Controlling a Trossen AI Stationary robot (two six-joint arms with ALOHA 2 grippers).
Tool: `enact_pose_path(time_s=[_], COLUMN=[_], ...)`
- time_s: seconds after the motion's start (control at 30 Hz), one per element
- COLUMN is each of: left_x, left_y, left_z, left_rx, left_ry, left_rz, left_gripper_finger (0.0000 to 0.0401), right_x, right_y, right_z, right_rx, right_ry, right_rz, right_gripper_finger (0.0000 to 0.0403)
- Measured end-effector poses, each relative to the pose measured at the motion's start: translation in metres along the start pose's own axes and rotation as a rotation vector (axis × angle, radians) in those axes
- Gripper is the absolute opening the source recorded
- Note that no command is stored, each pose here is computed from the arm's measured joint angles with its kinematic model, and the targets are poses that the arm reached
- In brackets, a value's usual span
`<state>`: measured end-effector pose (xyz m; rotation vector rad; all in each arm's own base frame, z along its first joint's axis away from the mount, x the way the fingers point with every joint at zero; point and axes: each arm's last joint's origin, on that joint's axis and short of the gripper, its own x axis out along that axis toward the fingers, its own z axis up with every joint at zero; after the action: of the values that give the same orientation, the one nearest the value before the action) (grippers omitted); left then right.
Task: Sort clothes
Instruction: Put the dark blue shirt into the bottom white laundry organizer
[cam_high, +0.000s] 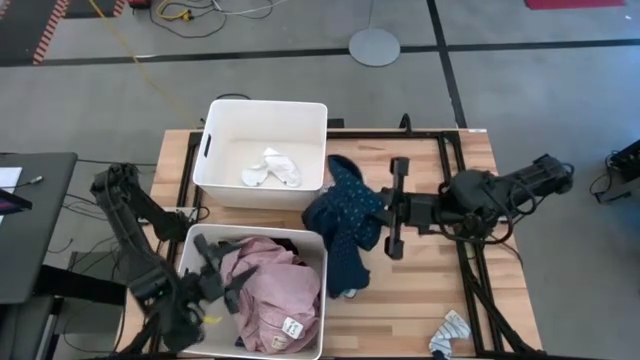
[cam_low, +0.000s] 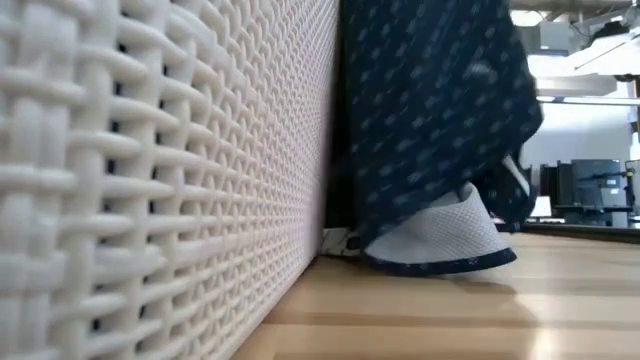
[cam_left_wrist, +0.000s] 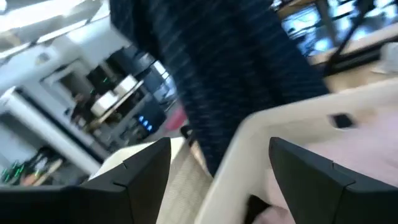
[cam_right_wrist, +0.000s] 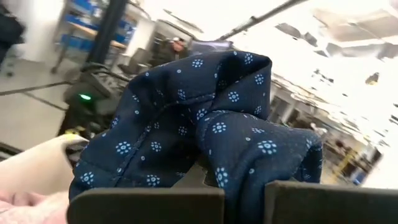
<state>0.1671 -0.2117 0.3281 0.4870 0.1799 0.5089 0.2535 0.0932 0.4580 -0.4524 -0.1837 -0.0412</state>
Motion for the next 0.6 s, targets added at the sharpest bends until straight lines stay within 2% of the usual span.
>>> enact_pose_path(time_s=[0.1,0.23,0.43,0.6], left_x=[0.022,0.041,0.066,0.09], left_y=[0.009,0.014,0.031,0.053], left_z=[0.005,0.016,0.049,0.058], left_rx=[-0.061,-0.048,-0.067,-0.08], left_ry=[0.063,0.103,-0.011,-0.078], left_rz=[0.015,-0.04,-0.21,-0.209], left_gripper_finger=[0.0271,0.0291,0.0336,0.0367], right_x=[0.015,0.034,0.053,0.057], right_y=[0.001,0.002,-0.001,-0.005], right_z=[0.011,0.024,0.045,0.062], right_rx=[-0.046,-0.092,-0.14,-0.143], right_ry=[0.011,0.035,0.05,0.026], right_rz=[0.035,0.069,0.086,0.14], right_gripper_finger=[0.0014,0.0014,0.0015,0.0015])
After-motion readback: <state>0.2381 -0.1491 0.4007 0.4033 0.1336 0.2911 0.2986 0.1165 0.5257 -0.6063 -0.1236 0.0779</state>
